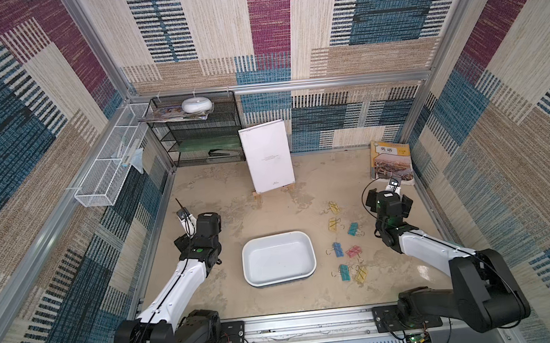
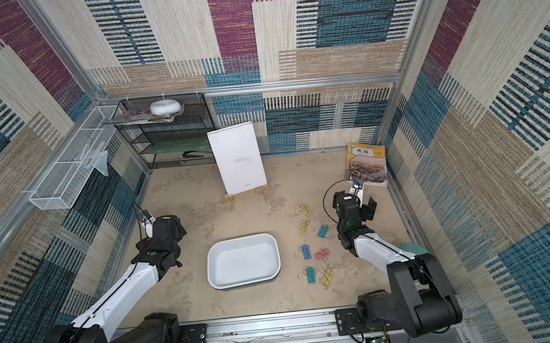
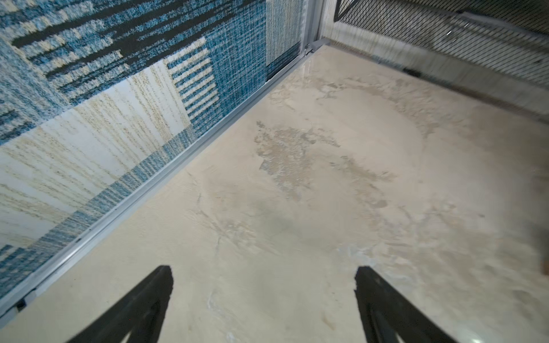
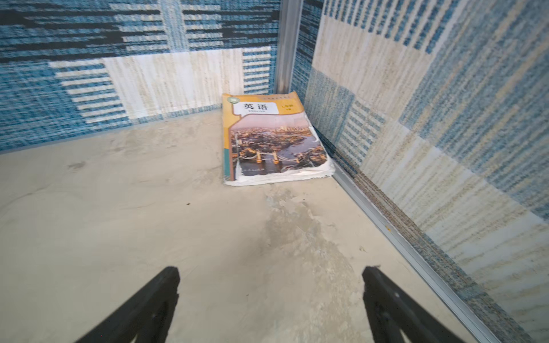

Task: Take out the binder clips from the storage box
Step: Reset both arms

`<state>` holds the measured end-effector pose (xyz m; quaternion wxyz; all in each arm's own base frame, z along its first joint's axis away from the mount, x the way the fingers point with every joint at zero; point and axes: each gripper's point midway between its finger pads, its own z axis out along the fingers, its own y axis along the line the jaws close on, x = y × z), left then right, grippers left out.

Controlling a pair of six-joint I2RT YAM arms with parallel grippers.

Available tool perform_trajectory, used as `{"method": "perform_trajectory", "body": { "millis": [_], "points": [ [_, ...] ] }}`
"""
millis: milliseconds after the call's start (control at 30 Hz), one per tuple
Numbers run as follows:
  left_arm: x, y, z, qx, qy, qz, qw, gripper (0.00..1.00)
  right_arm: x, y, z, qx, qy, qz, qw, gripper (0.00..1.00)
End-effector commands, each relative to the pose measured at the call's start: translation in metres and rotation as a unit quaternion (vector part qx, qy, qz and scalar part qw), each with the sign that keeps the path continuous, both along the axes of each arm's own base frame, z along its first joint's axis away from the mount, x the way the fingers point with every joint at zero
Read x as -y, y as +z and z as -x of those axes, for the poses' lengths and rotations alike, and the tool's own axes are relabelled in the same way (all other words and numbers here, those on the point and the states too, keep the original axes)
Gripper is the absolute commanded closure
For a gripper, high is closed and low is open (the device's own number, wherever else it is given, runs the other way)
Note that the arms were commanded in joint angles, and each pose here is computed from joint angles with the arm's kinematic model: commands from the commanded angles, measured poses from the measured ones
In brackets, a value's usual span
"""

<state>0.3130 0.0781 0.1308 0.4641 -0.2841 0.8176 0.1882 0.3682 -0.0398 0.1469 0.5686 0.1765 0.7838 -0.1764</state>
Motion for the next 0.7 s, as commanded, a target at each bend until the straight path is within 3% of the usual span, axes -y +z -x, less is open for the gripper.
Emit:
{"method": "perform_trajectory", "body": {
  "millis": [0, 133, 267, 567, 667],
  "points": [
    [-0.008, 0.008, -0.024, 0.014, -0.012, -0.060, 0.998, 0.00, 0.008, 0.015, -0.005, 0.065, -0.006, 0.015, 0.998, 0.01],
    [0.000, -0.016, -0.049, 0.017, -0.044, -0.064, 0.997, 0.01, 0.009, 0.007, -0.007, 0.073, 0.004, 0.051, 0.996, 0.01],
    [0.014, -0.010, -0.069, 0.051, -0.100, -0.084, 0.990, 0.01, -0.001, 0.001, -0.004, 0.096, 0.051, 0.054, 0.993, 0.01],
    [0.040, -0.032, -0.077, 0.091, -0.215, -0.052, 0.971, 0.01, -0.011, -0.003, 0.003, 0.122, 0.132, 0.027, 0.983, 0.01],
    [0.039, -0.036, -0.079, 0.074, -0.219, -0.036, 0.972, 0.01, -0.020, -0.009, 0.003, 0.120, 0.166, 0.030, 0.978, 0.01]
  ]
}}
